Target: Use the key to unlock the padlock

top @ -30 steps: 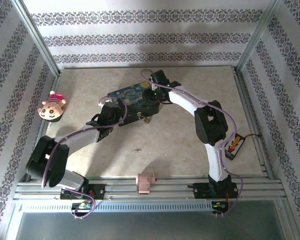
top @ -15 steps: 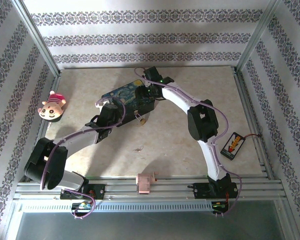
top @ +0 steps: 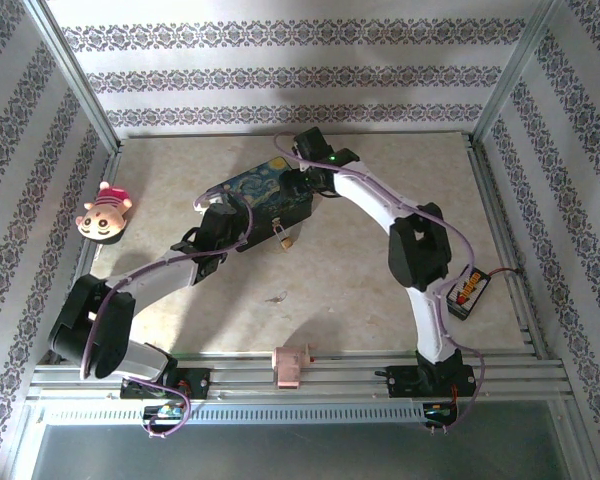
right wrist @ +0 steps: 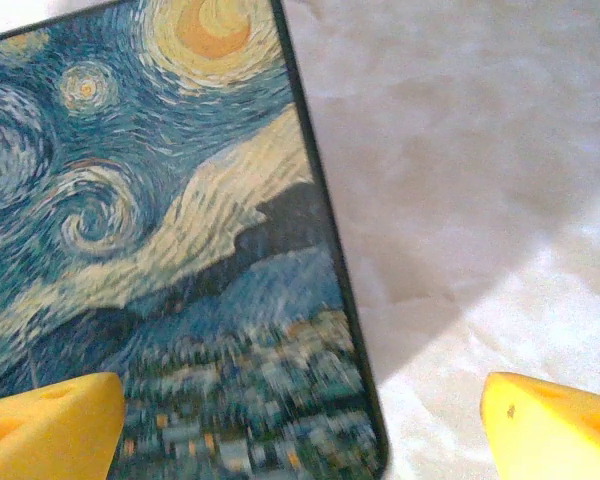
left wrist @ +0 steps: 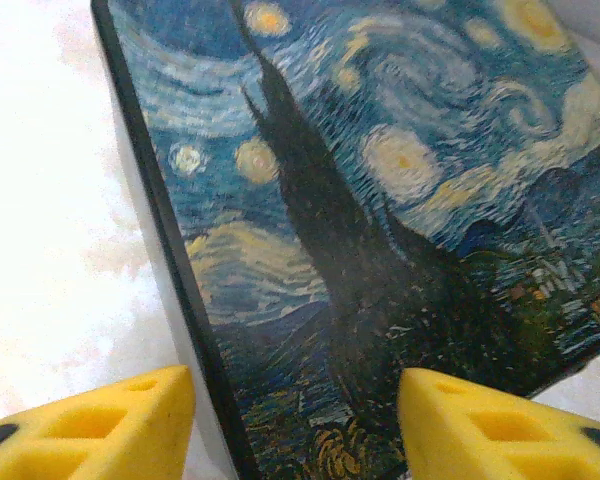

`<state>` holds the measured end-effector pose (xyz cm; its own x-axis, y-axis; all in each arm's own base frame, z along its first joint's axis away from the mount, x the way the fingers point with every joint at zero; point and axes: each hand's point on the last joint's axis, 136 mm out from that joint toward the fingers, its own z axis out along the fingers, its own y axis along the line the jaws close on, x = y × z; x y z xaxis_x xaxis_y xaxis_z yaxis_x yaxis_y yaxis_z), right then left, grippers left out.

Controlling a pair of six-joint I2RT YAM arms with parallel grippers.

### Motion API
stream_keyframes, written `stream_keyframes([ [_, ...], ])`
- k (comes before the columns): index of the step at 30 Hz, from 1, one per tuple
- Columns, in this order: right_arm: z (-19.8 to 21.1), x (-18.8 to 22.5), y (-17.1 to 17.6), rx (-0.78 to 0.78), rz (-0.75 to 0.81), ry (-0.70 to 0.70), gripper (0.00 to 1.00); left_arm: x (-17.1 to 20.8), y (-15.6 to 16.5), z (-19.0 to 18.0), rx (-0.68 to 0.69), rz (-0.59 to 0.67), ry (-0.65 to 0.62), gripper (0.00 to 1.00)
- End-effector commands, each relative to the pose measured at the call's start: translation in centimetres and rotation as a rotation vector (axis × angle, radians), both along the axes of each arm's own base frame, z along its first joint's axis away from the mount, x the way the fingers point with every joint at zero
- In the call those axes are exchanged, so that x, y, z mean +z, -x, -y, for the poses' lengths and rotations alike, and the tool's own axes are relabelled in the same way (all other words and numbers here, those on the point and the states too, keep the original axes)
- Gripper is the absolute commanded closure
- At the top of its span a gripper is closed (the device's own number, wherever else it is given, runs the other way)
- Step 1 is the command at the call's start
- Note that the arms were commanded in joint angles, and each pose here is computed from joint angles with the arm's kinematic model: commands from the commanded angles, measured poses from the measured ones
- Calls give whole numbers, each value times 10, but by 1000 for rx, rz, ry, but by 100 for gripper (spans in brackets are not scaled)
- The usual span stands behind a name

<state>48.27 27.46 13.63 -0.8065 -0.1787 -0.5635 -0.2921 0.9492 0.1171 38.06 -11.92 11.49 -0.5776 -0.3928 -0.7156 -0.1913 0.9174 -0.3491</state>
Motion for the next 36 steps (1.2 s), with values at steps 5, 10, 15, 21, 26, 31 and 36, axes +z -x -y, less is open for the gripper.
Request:
stream_keyframes([
  [5, 22, 37, 44, -48, 103, 56, 9, 35, 5, -16, 31, 72, 7, 25],
  [10, 15, 19, 105, 6, 93, 116, 15, 48, 23, -30, 22, 76, -39, 1],
  [15, -9, -12, 180, 143, 0, 144, 28, 44, 49, -49, 23, 25, -107, 1],
  [21, -50, -52, 248, 288, -188, 110, 40, 30, 73, -60, 42, -15, -103, 1],
  [26, -62, -80, 267, 321, -284, 110, 51, 24, 81, -62, 62, -9, -63, 1],
  [31, -72, -94, 277, 345, -354, 67, 58, 21, 83, -62, 67, -6, -44, 1],
  [36, -74, -106, 283, 348, -394, 61, 65, 17, 81, -61, 71, -14, -36, 1],
])
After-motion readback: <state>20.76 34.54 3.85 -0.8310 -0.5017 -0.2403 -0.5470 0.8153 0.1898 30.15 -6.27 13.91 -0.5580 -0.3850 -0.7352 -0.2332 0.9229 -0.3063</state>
